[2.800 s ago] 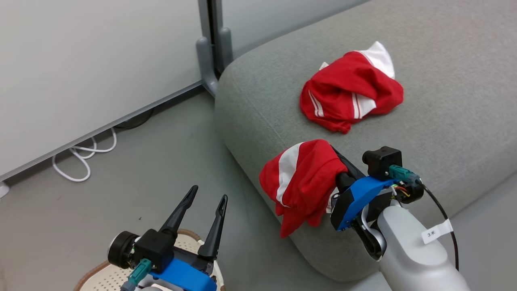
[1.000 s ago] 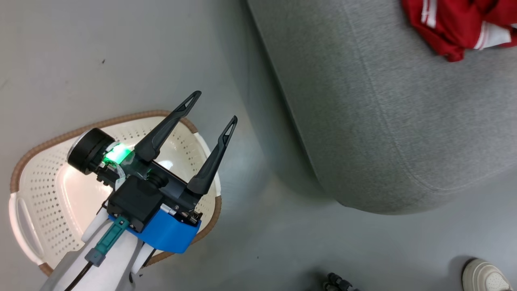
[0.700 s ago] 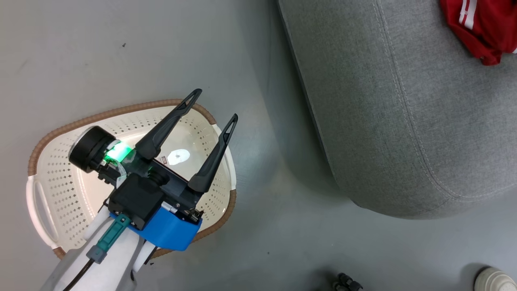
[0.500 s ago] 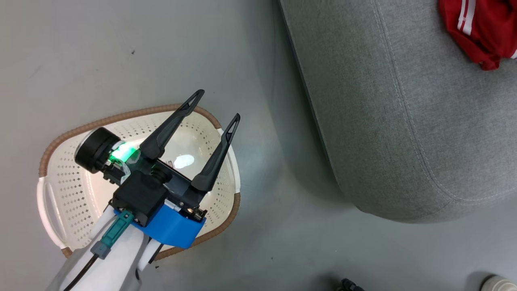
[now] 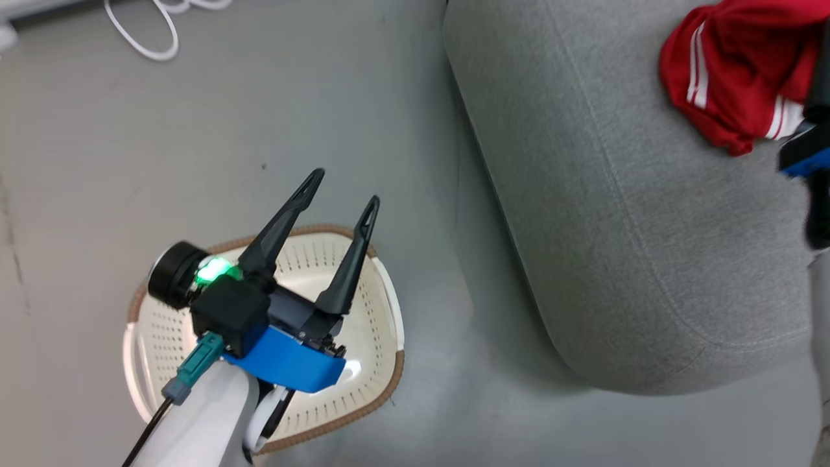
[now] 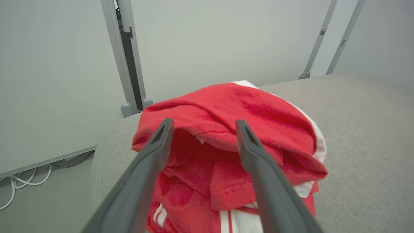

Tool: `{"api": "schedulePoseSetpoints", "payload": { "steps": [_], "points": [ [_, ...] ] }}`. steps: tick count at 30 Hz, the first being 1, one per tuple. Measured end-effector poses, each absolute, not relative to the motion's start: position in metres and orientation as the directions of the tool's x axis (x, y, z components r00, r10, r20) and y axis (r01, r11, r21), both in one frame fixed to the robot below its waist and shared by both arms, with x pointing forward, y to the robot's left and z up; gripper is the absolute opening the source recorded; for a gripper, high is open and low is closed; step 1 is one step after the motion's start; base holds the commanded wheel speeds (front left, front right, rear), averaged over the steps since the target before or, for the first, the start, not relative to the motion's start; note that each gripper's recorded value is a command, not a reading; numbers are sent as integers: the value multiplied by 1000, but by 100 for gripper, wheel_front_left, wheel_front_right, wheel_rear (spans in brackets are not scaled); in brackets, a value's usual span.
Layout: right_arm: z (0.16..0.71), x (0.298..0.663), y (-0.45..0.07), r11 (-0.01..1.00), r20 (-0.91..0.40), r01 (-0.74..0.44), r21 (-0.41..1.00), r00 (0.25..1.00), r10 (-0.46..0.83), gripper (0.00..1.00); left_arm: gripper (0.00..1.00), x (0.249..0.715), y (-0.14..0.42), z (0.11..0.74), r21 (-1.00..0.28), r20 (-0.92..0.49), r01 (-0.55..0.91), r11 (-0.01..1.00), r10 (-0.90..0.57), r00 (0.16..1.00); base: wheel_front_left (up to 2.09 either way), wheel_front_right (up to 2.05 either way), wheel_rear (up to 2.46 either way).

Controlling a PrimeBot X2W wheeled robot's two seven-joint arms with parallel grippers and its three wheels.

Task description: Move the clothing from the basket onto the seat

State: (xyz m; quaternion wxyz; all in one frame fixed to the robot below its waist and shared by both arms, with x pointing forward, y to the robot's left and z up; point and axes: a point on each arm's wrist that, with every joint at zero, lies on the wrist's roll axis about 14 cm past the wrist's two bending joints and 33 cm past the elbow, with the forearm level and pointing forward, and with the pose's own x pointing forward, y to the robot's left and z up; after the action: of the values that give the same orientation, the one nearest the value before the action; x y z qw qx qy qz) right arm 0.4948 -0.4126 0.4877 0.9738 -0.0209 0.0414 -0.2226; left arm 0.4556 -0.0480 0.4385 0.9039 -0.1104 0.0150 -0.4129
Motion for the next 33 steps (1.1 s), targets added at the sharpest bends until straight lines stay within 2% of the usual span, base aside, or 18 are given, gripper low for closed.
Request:
{"api": "schedulePoseSetpoints", "payload": {
  "steps": [13,19,33],
  "points": [
    [508,445,-303,978,13,209,11,978,-209,100,100,426,-2,476,-234,55,587,775,-592,804,0,0,0],
    [514,427,-258,994,48,109,16,993,-110,100,100,412,28,490,-233,69,503,832,-502,862,0,0,0],
    [513,385,-203,999,56,-3,41,998,1,100,100,375,114,487,-218,28,271,938,-271,962,0,0,0]
  ]
}}
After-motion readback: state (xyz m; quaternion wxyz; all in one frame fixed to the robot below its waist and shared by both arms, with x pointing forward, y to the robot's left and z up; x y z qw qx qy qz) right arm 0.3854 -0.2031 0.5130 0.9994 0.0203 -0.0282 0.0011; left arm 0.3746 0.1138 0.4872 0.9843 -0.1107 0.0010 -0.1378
